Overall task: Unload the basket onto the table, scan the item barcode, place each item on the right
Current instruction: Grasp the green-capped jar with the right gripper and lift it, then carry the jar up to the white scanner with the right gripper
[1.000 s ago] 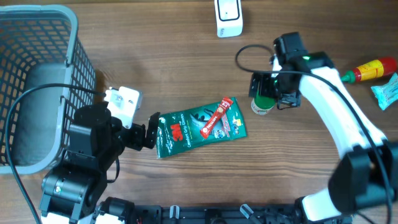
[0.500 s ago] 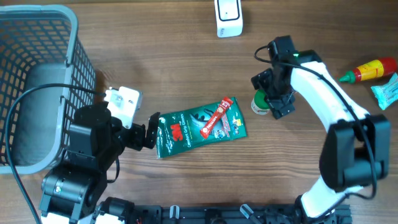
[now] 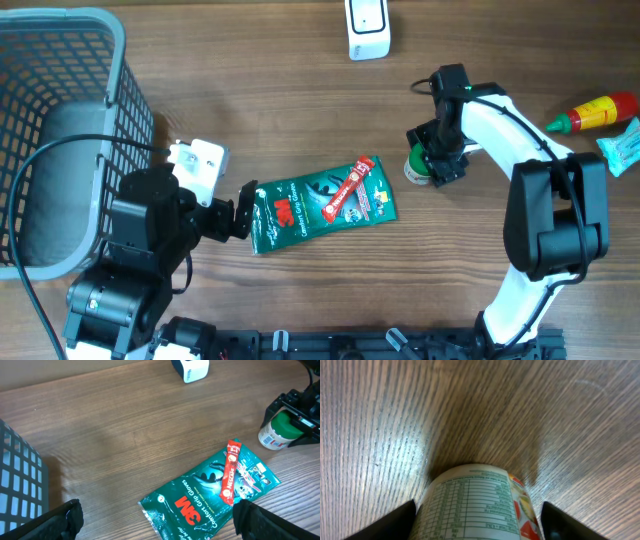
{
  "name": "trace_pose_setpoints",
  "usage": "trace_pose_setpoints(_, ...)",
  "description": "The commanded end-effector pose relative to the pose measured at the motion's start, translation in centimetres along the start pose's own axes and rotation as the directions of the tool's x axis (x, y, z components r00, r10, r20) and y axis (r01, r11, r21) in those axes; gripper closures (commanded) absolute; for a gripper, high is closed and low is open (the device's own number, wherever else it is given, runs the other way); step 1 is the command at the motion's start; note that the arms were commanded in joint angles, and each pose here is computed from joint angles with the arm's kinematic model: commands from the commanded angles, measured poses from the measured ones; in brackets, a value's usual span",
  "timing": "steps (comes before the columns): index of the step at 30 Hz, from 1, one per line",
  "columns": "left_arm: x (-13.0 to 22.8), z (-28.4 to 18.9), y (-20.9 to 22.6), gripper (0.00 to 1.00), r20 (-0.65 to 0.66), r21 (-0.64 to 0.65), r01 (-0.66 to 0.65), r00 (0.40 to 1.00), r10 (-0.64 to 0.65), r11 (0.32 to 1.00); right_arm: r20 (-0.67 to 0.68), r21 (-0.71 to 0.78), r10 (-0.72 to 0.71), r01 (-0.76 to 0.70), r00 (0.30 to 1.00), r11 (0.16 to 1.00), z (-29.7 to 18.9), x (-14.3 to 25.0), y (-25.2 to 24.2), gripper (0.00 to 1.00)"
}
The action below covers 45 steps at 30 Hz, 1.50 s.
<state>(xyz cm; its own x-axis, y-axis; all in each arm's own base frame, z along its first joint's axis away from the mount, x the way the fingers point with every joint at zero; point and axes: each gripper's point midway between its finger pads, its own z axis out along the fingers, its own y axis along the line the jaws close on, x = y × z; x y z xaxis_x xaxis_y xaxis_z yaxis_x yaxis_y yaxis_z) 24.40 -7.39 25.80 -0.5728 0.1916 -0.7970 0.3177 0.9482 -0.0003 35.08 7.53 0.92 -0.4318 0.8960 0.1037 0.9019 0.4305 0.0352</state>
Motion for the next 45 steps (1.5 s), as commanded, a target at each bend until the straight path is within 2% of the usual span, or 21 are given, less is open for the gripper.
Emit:
trace_pose_setpoints(1,0.0,0.0,0.0,0.00,0.003,0.005,0.009,1.000,-0.009,1.000,-0.029,0.008,-0.028,0.028,0.999,1.000,0.6,0.4,-0.1,0.33)
trace_pose_setpoints(6,0.0,0.0,0.0,0.00,0.003,0.005,0.009,1.000,-0.009,1.000,-0.084,-0.019,-0.137,0.136,0.987,0.991,0.5,1.3,0.2,0.43)
trace_pose_setpoints(9,0.0,0.0,0.0,0.00,0.003,0.005,0.009,1.000,-0.009,1.000,-0.131,-0.056,-0.234,0.229,0.963,0.972,0.3,2.1,0.4,0.43)
trace_pose_setpoints(11,0.0,0.0,0.0,0.00,0.003,0.005,0.009,1.000,-0.009,1.000,-0.182,-0.119,-0.337,0.320,0.924,0.940,-0.7,2.8,0.6,0.43)
trace_pose_setpoints(13,0.0,0.0,0.0,0.00,0.003,0.005,0.009,1.000,-0.009,1.000,-0.228,-0.207,-0.427,0.385,0.875,0.899,-1.8,3.6,1.1,0.42)
trace_pose_setpoints(15,0.0,0.0,0.0,0.00,0.003,0.005,0.009,1.000,-0.009,1.000,-0.318,-0.323,-0.528,0.433,0.788,0.841,-3.7,5.2,0.4,0.43)
trace_pose_setpoints(18,0.0,0.0,0.0,0.00,0.003,0.005,0.009,1.000,-0.009,1.000,-0.404,-0.364,-0.571,0.448,0.714,0.817,-4.9,6.6,-1.4,0.42)
trace_pose_setpoints(21,0.0,0.0,0.0,0.00,0.003,0.005,0.009,1.000,-0.009,1.000,-0.465,-0.510,-0.676,0.451,0.572,0.733,-7.1,9.5,-2.0,0.42)
trace_pose_setpoints(25,0.0,0.0,0.0,0.00,0.003,0.005,0.009,1.000,-0.009,1.000,-0.538,-0.528,-0.714,0.482,0.448,0.700,-8.7,11.4,-5.1,0.44)
trace_pose_setpoints(27,0.0,0.0,0.0,0.00,0.003,0.005,0.009,1.000,-0.009,1.000,-0.566,-0.526,-0.714,0.486,0.412,0.698,-9.3,11.9,-6.2,0.46)
trace_pose_setpoints(31,0.0,0.0,0.0,0.00,0.003,0.005,0.009,1.000,-0.009,1.000,-0.599,-0.504,-0.704,0.504,0.382,0.702,-9.2,14.0,-7.8,0.45)
trace_pose_setpoints(38,0.0,0.0,0.0,0.00,0.003,0.005,0.009,1.000,-0.009,1.000,-0.612,-0.405,-0.658,0.541,0.439,0.737,-7.4,19.3,-10.2,0.44)
trace_pose_setpoints(41,0.0,0.0,0.0,0.00,0.003,0.005,0.009,1.000,-0.009,1.000,-0.582,-0.410,-0.678,0.557,0.449,0.722,-7.9,20.5,-9.9,0.44)
trace_pose_setpoints(45,0.0,0.0,0.0,0.00,0.003,0.005,0.009,1.000,-0.009,1.000,-0.480,-0.410,-0.729,0.609,0.489,0.679,-8.6,20.0,-9.5,0.44)
